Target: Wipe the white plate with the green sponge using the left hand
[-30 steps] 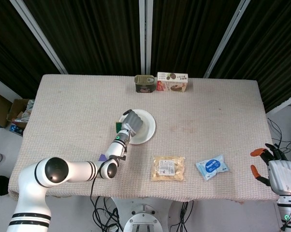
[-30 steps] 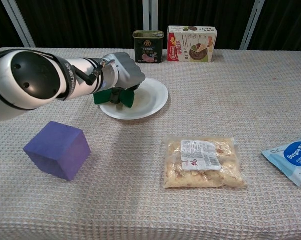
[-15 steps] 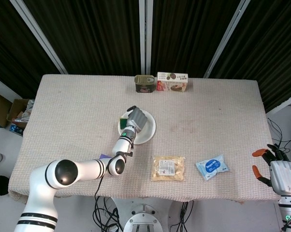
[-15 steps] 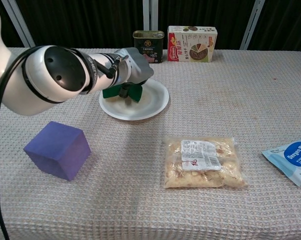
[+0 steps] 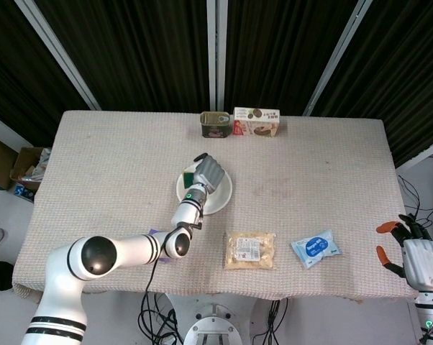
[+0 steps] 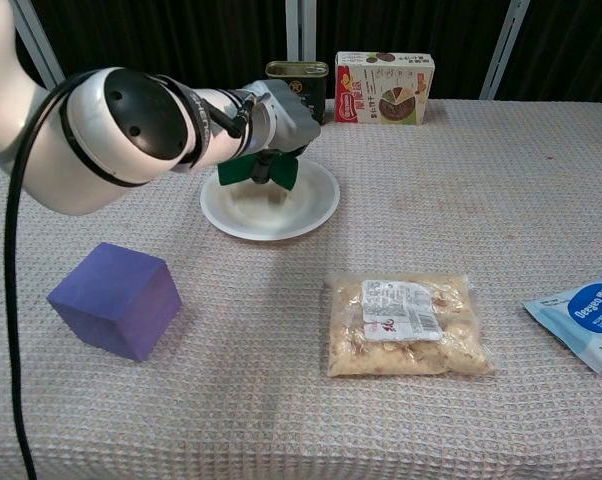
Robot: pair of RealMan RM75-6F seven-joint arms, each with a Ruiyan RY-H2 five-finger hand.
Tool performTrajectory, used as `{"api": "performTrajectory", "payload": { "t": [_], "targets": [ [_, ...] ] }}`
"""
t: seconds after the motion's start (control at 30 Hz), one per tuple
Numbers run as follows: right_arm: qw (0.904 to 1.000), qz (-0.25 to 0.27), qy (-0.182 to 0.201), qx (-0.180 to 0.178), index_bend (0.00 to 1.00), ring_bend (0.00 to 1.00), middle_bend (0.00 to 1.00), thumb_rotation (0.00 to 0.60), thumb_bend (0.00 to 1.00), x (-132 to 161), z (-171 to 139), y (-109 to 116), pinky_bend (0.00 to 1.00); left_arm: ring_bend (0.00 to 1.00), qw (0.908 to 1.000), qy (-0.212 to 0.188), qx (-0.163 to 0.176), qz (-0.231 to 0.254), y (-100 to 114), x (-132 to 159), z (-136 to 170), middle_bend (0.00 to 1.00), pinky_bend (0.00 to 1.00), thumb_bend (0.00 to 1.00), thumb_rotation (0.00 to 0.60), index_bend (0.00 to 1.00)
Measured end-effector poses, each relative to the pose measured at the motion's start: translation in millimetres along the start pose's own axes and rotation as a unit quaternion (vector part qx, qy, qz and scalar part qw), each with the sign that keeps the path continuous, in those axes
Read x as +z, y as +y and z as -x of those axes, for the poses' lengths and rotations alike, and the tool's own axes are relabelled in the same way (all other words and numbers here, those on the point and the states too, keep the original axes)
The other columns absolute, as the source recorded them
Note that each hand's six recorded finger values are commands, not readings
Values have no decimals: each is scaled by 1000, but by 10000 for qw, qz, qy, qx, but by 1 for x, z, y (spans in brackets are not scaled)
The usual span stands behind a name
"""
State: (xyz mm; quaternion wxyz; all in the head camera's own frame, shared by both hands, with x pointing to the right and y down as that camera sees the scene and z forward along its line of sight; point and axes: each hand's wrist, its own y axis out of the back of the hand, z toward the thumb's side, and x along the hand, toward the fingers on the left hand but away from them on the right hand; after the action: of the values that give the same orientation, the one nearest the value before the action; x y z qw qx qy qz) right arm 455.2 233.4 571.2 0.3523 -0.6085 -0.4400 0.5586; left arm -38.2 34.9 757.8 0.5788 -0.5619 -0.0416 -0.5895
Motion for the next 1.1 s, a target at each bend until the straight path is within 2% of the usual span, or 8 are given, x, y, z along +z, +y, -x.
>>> {"api": "performTrajectory", "payload": {
  "t": [0.37,0.47,0.63,0.77,0.93,1.1],
  "targets": [
    [10000,-11,-44,-3,412,159,341,600,259,-1,-2,0,241,514,9997,-35,-243,-20,-18,12,-16,639,425,358,600,578],
    [10000,-13,-21,-16,412,159,341,600,259,0,-2,1,241,514,9997,-12,-222,70,-17,8,-16,639,425,358,600,578],
    [10000,4,60,-38,411,159,341,600,259,4,-1,2,241,514,9991,34,-84,411,-9,-9,-6,639,425,359,600,578],
    [9999,25,131,-45,410,159,341,600,259,5,0,1,241,514,9960,62,12,895,-12,-30,9,633,424,357,600,572],
    [9997,67,216,-65,409,159,341,600,259,7,-1,1,241,511,9850,249,87,1707,-39,-65,28,602,415,353,600,554],
    [9994,89,334,-75,408,159,341,600,259,12,0,0,241,478,9707,485,115,2350,-84,-94,46,540,372,346,600,513]
  ]
}}
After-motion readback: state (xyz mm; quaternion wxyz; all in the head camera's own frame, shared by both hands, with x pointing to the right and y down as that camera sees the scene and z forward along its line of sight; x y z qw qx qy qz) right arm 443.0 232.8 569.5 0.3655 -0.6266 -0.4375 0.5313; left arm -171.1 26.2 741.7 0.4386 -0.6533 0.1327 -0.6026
